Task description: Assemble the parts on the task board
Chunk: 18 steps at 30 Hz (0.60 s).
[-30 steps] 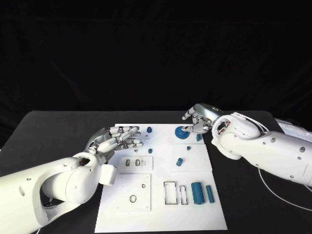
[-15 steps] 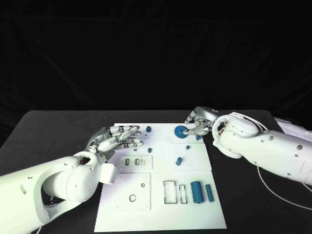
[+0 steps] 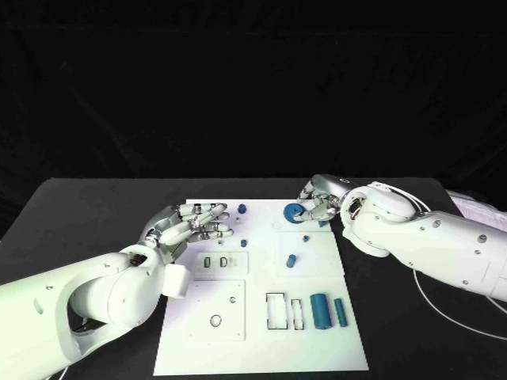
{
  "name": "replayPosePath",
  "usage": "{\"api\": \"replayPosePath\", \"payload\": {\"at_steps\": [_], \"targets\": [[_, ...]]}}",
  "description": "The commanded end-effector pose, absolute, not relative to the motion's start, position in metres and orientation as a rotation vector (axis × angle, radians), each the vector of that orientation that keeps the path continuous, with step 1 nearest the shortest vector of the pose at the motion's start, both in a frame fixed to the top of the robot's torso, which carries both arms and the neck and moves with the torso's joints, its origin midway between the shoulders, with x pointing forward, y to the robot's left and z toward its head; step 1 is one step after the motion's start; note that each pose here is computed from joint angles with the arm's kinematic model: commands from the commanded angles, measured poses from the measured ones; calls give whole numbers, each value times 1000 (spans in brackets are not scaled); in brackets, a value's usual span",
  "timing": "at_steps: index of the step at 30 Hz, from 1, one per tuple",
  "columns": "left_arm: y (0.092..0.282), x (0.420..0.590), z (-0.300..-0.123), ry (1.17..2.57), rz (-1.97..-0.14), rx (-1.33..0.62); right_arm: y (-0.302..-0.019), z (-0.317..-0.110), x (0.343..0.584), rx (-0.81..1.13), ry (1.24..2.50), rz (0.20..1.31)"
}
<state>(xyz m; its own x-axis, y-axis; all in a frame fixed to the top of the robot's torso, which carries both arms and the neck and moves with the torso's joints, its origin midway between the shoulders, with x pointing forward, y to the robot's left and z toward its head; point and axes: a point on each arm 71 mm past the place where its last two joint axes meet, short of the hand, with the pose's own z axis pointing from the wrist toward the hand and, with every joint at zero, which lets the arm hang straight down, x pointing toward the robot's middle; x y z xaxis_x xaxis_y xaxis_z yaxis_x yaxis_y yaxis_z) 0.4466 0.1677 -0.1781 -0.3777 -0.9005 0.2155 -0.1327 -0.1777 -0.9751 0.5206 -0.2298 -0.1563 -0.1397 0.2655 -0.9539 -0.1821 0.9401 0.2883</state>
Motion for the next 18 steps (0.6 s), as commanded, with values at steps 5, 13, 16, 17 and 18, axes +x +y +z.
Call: {"api": "replayPosePath", "payload": {"at_steps": [5,13,16,17,18], "targets": [[165,446,-177,1480,-1644,-1211,-227,-160,524,56,1682,366],[165,446,-177,1480,-1644,-1210,-225,-165,526,51,1689,351],[165,446,-177,1480,-1645,-1210,-224,-166,526,46,1694,346],[165,446,-177,1480,-1645,-1210,-224,-166,526,44,1696,344],[165,446,-177,1480,-1645,-1210,-224,-167,526,42,1698,342]]}}
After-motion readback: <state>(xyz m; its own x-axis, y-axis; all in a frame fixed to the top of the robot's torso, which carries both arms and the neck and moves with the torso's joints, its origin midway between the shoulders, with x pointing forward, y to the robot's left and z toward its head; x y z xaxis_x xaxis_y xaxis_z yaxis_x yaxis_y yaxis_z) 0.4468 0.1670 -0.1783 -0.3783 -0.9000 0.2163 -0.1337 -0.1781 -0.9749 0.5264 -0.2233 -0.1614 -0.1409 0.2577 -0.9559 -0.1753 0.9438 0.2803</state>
